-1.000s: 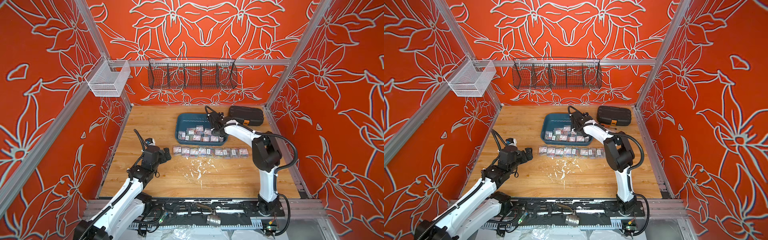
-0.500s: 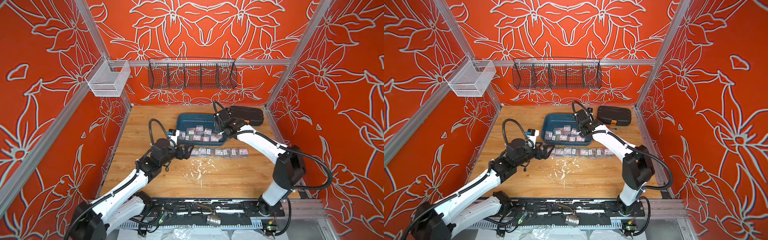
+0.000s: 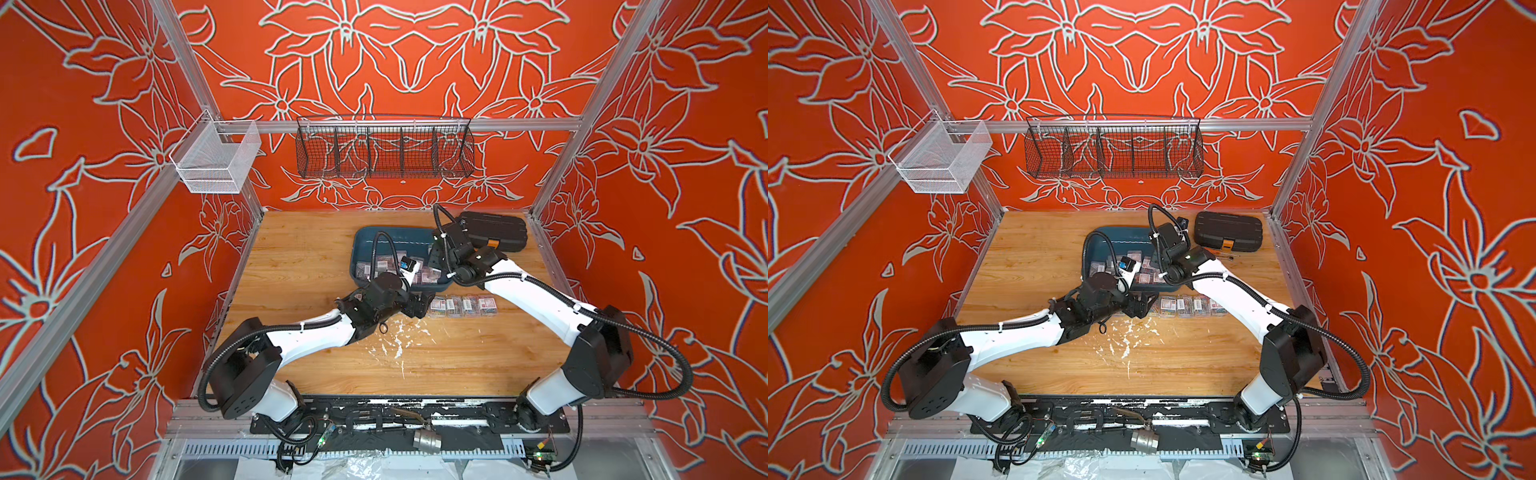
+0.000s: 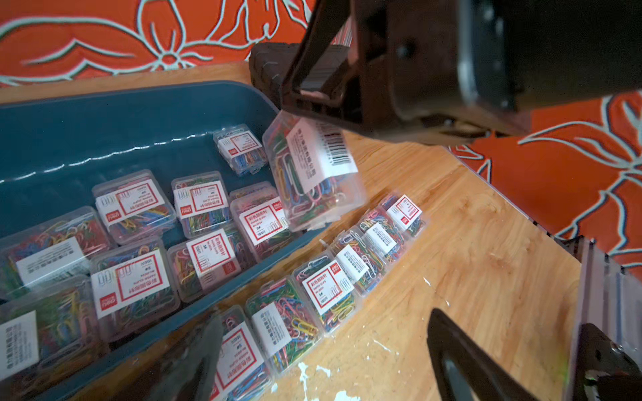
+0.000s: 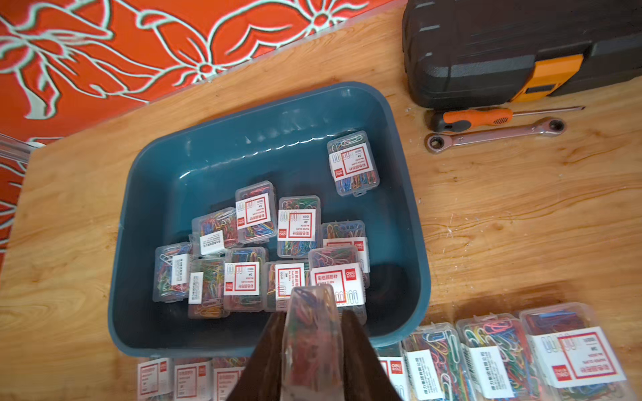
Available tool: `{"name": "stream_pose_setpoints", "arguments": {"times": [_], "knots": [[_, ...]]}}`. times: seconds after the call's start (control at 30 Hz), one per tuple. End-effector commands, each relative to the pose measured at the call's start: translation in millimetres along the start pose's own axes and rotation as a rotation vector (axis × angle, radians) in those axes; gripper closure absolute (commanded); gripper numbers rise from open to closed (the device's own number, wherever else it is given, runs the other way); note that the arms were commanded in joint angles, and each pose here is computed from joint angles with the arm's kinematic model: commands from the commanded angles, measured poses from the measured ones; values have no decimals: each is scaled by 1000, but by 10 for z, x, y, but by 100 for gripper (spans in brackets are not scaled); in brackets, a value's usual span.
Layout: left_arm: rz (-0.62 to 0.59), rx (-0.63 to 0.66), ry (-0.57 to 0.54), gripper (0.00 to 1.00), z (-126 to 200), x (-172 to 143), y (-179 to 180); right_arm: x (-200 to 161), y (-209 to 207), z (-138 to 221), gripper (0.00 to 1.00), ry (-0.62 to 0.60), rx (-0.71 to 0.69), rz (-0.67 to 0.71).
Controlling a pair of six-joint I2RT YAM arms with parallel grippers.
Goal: Take the paper clips out of the storage box
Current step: Pick up the boxed paper clips from the storage box.
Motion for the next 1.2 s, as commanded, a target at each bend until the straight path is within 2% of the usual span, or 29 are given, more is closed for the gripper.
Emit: {"name": "stream_pose_setpoints", "arguments": {"times": [0.0, 0.17, 0.27, 0.5, 0.6, 0.77, 1.07, 1.17], "knots": [[-78, 49, -139, 12, -64, 132, -43, -21, 47, 90, 84, 23, 76, -75], [-171, 102, -185, 13, -144, 61, -126, -80, 123, 110, 84, 84, 178, -120], [-207, 129, -191, 19, -183, 24, -112, -131, 156, 128, 84, 113, 210, -127], [-271, 208, -214, 25, -270, -12, -53, -198, 153, 204, 84, 135, 262, -140], [-276, 220, -218, 33, -304, 22, -50, -209, 148, 214, 84, 136, 265, -140], [-269, 225, -210, 57, -364, 33, -51, -207, 159, 227, 84, 139, 275, -141], [-245, 254, -203, 71, -391, 30, -20, -214, 178, 250, 83, 143, 298, -146], [-230, 256, -203, 72, -379, 47, -12, -209, 186, 263, 75, 140, 305, -146]]}}
Point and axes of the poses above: each gripper's point midway between its finger pads, its own z axis back along the fingers, its own y axis along the line the jaws close on, x = y × z, the point moved 8 cm from there along z, back along the fingers, and after that the axes turned 12 degrees about -z, right-handed, at the moved point
